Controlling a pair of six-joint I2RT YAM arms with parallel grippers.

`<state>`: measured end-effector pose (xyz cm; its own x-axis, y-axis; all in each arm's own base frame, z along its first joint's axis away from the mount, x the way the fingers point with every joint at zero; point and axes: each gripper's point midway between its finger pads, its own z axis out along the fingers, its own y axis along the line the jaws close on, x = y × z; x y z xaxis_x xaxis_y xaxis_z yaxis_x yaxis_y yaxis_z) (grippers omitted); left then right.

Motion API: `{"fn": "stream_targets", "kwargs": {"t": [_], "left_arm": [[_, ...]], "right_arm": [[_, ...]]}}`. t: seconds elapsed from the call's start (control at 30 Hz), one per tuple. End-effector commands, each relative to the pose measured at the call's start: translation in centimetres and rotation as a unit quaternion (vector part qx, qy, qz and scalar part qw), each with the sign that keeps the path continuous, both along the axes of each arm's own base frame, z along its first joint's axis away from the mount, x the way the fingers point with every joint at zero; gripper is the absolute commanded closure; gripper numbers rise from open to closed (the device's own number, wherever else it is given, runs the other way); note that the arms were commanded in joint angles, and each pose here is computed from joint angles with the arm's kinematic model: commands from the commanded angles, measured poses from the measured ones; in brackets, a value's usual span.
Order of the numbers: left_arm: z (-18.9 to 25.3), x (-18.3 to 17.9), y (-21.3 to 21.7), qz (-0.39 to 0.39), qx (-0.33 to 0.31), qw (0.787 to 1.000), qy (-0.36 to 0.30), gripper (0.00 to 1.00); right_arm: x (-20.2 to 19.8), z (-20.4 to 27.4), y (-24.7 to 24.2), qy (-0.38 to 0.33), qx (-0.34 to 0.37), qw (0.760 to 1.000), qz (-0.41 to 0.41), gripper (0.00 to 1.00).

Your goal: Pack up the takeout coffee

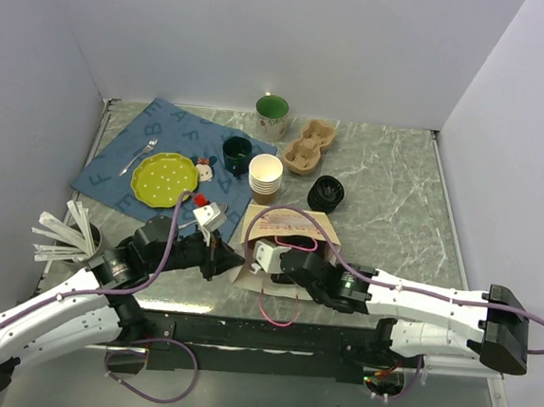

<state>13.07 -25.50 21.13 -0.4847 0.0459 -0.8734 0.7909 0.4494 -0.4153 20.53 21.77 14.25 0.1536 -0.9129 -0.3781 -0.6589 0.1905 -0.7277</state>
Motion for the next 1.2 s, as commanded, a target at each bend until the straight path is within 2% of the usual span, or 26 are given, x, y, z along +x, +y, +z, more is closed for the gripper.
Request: {"fn": "stream_targets", "kwargs": {"t": [0.0,0.5,1.17], "left_arm": [[2.1,-0.6,-0.4,-0.018,-0.032,0.999,-0.018,0.99],[1.7,-1.0,-0.3,-0.021,-0.033,0.999,-0.005,0.99],[1.6,-1.2,-0.6,-0.026,-0.042,0.999,0.008,0.99]], "right_arm": [[1.0,0.4,1.3,-0.014,0.033,0.999,-0.005,0.56],[2.6,-0.7,0.3,-0.011,0.061,0.997,-0.039,0.56],[3.6,-2.8,1.9,0.007,0.091,0.995,-0.051,0.55]]}}
